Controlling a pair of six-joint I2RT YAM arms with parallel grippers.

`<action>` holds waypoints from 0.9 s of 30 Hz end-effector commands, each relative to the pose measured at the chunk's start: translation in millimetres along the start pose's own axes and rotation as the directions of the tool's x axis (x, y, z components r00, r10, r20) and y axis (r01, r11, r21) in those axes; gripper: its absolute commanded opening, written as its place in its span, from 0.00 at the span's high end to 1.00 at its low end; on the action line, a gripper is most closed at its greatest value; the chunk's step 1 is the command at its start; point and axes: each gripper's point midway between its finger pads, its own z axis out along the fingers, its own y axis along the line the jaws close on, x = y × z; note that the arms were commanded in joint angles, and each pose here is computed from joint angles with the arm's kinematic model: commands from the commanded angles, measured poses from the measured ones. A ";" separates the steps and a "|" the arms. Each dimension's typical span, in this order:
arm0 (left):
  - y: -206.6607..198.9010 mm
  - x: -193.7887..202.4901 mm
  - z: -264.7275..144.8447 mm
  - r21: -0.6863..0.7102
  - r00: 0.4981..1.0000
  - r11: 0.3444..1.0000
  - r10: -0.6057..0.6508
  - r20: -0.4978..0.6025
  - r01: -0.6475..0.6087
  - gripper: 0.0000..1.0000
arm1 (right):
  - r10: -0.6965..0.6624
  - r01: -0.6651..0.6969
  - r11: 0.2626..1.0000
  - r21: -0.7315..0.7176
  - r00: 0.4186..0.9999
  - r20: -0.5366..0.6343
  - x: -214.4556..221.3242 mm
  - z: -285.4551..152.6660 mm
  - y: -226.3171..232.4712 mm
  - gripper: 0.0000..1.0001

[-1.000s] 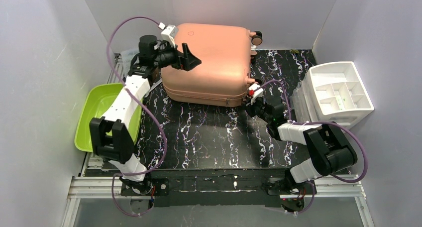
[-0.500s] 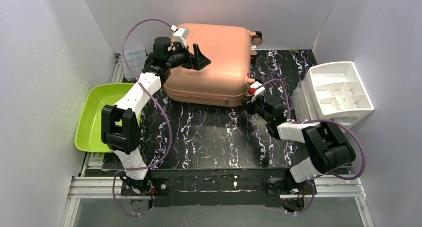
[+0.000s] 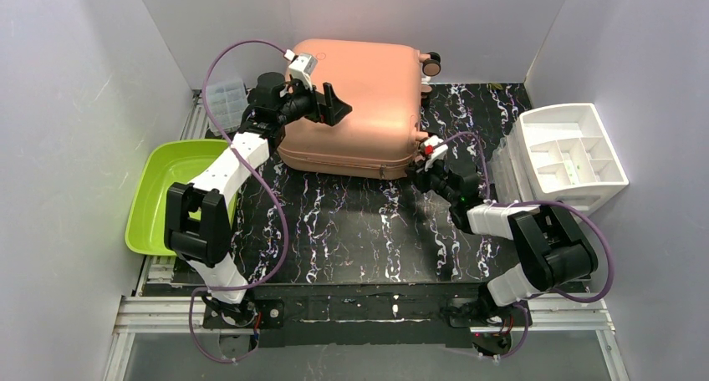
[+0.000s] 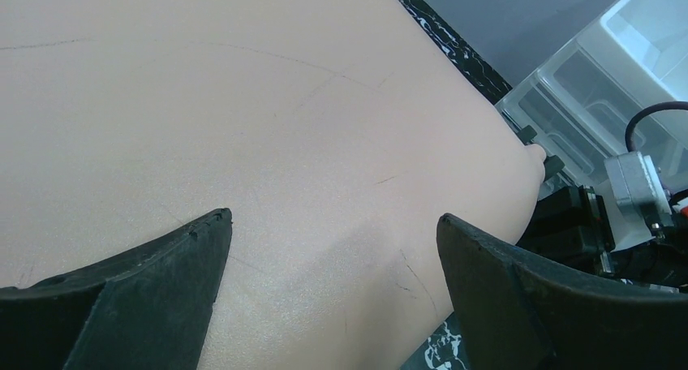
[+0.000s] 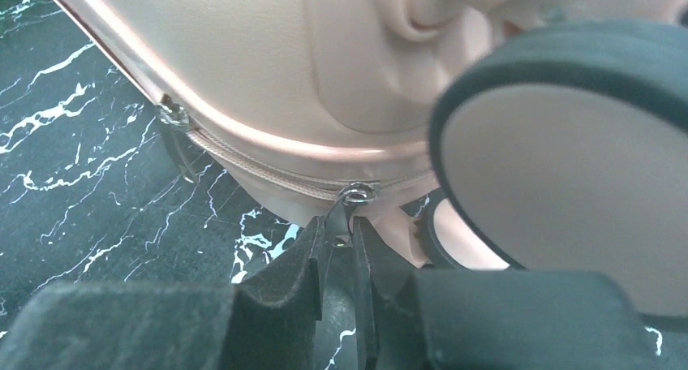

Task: Open, take out, and arrange the luggage
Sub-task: Grab the zipper of the luggage.

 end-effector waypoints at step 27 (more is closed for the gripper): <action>25.0 66.8 -9.0 -0.141 0.975 0.985 -0.123 -0.187 0.097 0.02 | 0.066 -0.066 0.993 -0.095 0.998 -0.002 -5.6 -4.1 -34.7 0.46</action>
